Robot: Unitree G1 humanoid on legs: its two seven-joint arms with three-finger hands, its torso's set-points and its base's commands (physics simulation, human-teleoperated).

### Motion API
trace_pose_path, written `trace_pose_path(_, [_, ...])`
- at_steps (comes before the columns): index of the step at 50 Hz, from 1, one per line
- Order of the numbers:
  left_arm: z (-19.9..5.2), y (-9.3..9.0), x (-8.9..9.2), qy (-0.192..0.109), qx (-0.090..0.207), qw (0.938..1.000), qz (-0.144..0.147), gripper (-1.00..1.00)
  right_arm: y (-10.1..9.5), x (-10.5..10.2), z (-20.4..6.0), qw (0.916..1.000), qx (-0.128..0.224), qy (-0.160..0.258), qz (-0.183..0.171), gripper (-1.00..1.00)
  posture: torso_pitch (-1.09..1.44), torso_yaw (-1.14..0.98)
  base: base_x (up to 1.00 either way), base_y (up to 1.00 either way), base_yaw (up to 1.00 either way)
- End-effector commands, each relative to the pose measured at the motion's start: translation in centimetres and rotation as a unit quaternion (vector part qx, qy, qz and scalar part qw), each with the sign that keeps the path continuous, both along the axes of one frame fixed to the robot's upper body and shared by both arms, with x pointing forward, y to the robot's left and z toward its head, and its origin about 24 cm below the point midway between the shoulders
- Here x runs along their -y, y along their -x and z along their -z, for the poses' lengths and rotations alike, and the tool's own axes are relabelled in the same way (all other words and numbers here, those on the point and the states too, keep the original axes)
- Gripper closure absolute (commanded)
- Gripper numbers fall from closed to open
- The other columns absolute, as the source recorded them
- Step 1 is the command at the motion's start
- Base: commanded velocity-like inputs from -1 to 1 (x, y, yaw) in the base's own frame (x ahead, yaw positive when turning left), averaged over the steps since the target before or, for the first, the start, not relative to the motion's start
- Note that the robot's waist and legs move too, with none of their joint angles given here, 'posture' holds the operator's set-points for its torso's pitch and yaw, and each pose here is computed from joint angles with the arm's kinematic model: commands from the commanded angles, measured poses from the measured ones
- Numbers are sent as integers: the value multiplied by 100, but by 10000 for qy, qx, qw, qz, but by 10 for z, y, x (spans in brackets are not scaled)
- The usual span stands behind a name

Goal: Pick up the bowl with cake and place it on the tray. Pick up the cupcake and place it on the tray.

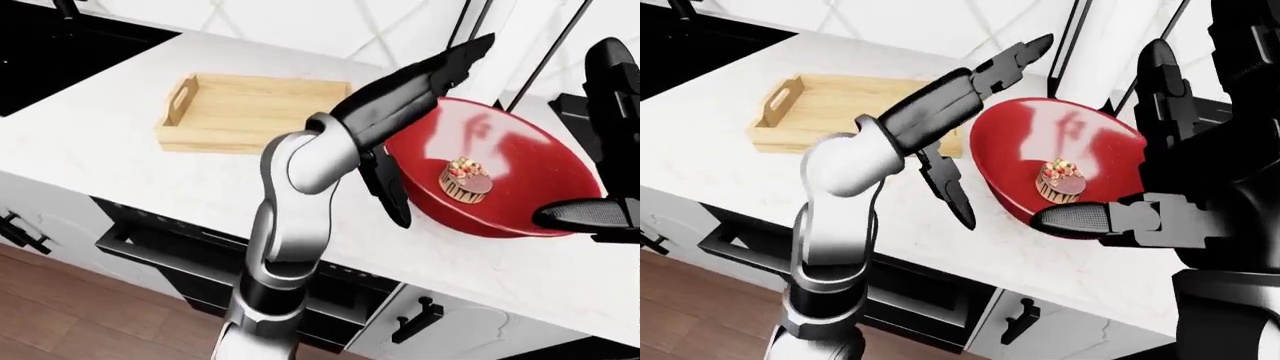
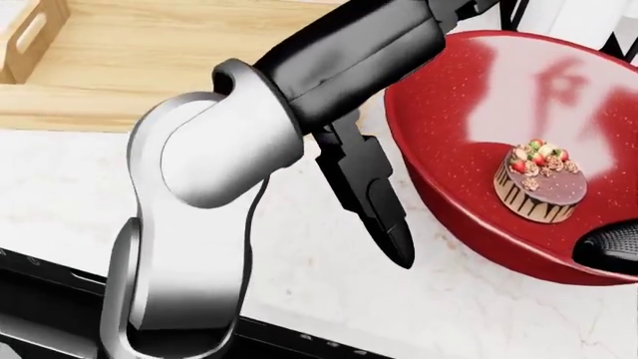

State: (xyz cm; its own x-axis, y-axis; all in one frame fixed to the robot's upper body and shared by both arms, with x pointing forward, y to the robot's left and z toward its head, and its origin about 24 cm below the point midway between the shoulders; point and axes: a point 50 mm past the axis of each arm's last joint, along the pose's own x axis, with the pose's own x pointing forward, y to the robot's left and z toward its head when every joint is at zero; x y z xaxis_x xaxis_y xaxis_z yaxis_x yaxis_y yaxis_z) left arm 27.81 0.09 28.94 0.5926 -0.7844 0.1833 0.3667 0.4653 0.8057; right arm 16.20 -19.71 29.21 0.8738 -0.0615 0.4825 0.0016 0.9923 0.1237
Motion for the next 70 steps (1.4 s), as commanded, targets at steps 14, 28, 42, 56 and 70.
trace_pose_path(14, [-4,-3,12,-310,769,9964,187,-100,6,4,-10,9996,283,-44,87,-100,0,0,0,0,0])
trace_pose_path(28, [16,-12,20,-652,677,9950,335,-100,7,6,-10,9995,288,-92,110,-100,0,0,0,0,0])
trace_pose_path(42, [33,-11,24,-936,487,9933,469,4,9,10,-9,9993,302,-145,149,-100,0,0,0,0,0])
trace_pose_path(56, [41,-1,28,-1252,735,9878,559,50,12,12,-12,9991,337,-210,142,-100,0,0,0,0,0])
trace_pose_path(70, [65,-1,35,-1959,1286,9715,359,53,17,15,-15,9989,381,-234,167,-100,0,0,0,0,0])
